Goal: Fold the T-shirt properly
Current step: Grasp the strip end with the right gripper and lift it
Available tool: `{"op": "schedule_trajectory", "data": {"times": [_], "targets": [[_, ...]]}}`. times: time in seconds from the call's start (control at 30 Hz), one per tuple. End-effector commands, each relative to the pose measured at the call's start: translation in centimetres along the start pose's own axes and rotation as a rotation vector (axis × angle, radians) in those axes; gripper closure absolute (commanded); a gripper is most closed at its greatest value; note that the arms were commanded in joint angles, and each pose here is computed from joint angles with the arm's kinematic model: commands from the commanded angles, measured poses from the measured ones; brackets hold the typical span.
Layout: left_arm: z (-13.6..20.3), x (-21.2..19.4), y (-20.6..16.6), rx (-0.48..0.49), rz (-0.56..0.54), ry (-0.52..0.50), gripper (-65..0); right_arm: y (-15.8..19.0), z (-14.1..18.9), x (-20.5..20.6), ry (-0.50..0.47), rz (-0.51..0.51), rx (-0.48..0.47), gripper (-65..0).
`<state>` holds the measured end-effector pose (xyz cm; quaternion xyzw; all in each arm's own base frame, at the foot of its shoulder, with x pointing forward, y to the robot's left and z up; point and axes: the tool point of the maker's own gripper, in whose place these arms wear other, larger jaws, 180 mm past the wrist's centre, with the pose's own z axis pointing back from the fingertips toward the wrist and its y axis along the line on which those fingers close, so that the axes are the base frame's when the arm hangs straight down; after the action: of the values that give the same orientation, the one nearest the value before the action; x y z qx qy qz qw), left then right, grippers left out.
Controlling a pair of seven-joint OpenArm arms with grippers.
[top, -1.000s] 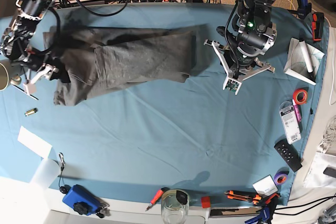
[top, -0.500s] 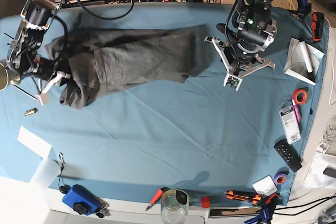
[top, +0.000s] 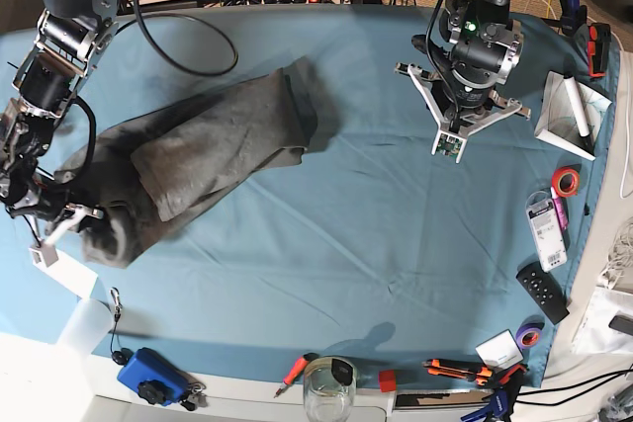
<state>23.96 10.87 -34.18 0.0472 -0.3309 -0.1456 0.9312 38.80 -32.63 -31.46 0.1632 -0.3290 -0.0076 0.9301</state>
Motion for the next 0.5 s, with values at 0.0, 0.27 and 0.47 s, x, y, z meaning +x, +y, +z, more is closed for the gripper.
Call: {"op": "schedule_trajectory", "data": {"times": [0.0, 0.27, 0.47], "targets": [[0.4, 1.0, 0.3, 0.012, 0.003, -0.04, -5.3, 0.3, 1.1, 2.3, -0.056, 0.023, 0.01, 0.0], [0.5, 0.6, 1.5, 0.081, 0.017, -0.026, -5.3, 7.2, 0.9, 3.9, -0.136, 0.066, 0.337, 0.0], [1.3, 0.6, 3.5, 0.169, 0.062, -0.039, -5.3, 11.2, 2.4, 5.7, -0.253, 0.026, 0.559, 0.0]]}}
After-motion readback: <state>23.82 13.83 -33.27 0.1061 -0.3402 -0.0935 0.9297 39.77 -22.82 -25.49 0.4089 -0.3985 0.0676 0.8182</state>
